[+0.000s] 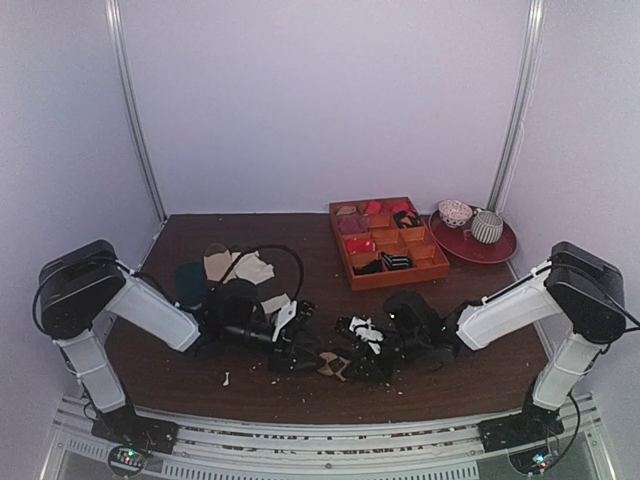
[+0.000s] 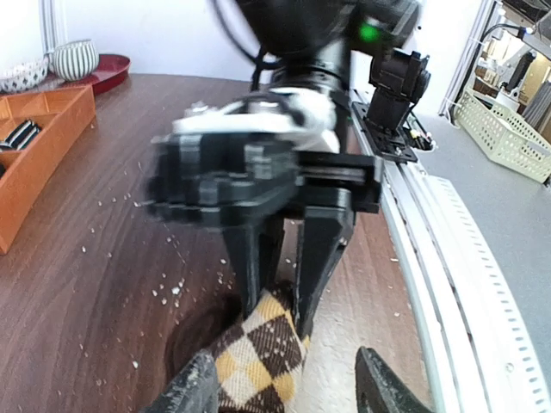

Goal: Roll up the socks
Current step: Roll a pair of socks at the center of the board, then pick up the pair of socks from the center of the board, then move the storage box to the center of the board.

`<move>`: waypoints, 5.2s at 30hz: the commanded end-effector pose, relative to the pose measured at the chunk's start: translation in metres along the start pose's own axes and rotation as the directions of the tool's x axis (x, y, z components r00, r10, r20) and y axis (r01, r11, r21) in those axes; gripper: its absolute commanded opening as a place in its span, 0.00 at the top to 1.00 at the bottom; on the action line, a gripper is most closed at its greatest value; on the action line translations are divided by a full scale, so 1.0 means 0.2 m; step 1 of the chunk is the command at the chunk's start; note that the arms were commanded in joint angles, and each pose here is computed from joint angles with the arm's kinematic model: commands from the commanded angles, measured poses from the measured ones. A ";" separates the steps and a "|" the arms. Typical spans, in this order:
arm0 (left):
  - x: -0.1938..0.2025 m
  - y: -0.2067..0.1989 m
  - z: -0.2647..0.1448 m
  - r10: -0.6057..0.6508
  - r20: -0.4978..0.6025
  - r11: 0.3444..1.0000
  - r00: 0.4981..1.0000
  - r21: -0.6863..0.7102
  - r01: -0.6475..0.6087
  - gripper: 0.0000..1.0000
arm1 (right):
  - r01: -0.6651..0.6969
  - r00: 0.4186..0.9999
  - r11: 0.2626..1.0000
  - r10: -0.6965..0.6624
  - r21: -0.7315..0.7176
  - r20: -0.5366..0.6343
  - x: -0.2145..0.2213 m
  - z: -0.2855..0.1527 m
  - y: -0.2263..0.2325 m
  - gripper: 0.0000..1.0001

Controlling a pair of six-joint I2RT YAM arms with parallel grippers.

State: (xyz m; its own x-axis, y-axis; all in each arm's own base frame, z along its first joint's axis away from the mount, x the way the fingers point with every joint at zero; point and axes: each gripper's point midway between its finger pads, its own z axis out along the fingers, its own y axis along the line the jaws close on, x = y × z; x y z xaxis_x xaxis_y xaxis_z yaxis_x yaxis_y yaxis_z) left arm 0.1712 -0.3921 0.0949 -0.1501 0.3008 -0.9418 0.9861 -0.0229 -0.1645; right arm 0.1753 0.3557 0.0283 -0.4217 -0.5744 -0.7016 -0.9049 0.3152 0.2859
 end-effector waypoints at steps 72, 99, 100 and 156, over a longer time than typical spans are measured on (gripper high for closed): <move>0.91 0.01 0.07 -0.412 -0.540 0.903 0.734 -0.136 0.407 1.00 | -0.286 0.934 0.958 0.282 0.015 -0.217 0.04 -0.07 -0.13 0.11; 0.68 0.17 0.13 -0.347 -0.442 0.938 0.827 -0.168 0.304 0.80 | -0.396 0.901 0.917 0.397 0.045 -0.173 0.14 0.02 -0.11 1.00; 0.63 0.19 0.12 -0.336 -0.425 0.942 0.841 -0.175 0.288 0.73 | -0.399 0.901 0.916 0.401 0.049 -0.166 0.13 0.02 -0.12 1.00; -0.31 0.64 -0.53 -0.121 0.022 0.810 0.992 -0.576 0.111 0.06 | -0.374 0.882 0.496 0.452 0.784 0.135 -0.26 -1.12 -1.60 0.98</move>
State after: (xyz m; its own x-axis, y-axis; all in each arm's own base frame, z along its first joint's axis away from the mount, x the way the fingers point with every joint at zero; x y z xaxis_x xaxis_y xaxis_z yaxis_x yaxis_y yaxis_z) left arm 0.3189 -0.3096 0.1470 -0.3500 0.3151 -0.8822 0.7903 0.6049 -0.0975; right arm 0.4668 0.1276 0.1130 -0.7664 -0.1989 -0.6108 -0.2332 0.9721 -0.0239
